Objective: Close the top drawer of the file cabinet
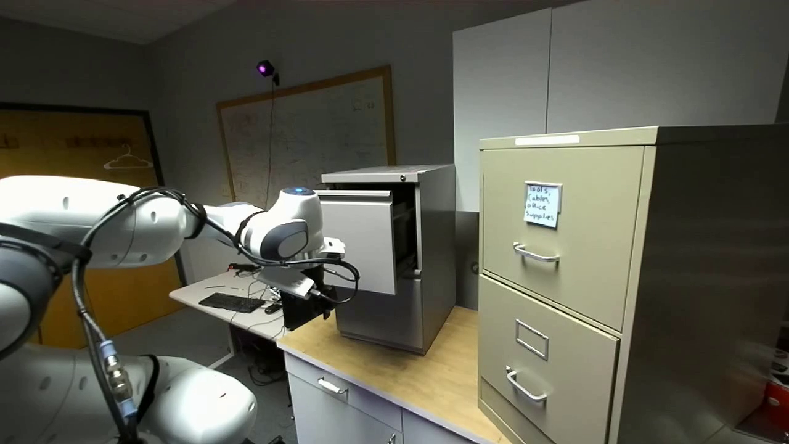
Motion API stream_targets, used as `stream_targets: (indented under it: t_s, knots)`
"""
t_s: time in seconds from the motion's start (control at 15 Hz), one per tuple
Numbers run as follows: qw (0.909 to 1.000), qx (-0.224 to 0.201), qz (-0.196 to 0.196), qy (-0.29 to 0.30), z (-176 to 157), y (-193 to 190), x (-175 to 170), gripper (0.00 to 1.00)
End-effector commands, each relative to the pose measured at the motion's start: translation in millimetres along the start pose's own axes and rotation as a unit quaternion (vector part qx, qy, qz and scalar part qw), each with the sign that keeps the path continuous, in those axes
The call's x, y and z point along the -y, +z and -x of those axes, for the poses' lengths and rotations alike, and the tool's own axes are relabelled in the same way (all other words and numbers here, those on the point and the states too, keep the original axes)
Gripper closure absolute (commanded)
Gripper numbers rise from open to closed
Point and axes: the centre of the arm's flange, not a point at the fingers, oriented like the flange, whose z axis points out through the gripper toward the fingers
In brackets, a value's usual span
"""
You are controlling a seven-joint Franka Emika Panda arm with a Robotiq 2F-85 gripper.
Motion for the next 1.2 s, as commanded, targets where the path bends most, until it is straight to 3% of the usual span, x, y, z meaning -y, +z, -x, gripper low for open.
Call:
stream_targets:
  t_s: [0.0, 0.2, 0.27, 0.47, 0.67, 0.8, 0.93, 1.0, 1.13]
  knots:
    - [0.9984, -0.052, 0.023, 0.000, -14, -25, 2, 0.00]
    - [0.9932, -0.110, 0.039, -0.004, -26, -55, 5, 0.00]
    - [0.9906, -0.129, 0.045, -0.005, -29, -65, 7, 0.17]
    - [0.9779, -0.196, 0.070, -0.017, -35, -101, 17, 0.41]
    - [0.9555, -0.279, 0.094, -0.020, -39, -136, 28, 0.66]
    - [0.9355, -0.335, 0.110, -0.014, -42, -153, 34, 0.82]
    - [0.9192, -0.381, 0.096, 0.027, -51, -166, 41, 0.97]
    - [0.9121, -0.397, 0.088, 0.051, -57, -170, 43, 0.99]
    - [0.8893, -0.444, 0.077, 0.080, -66, -174, 44, 1.00]
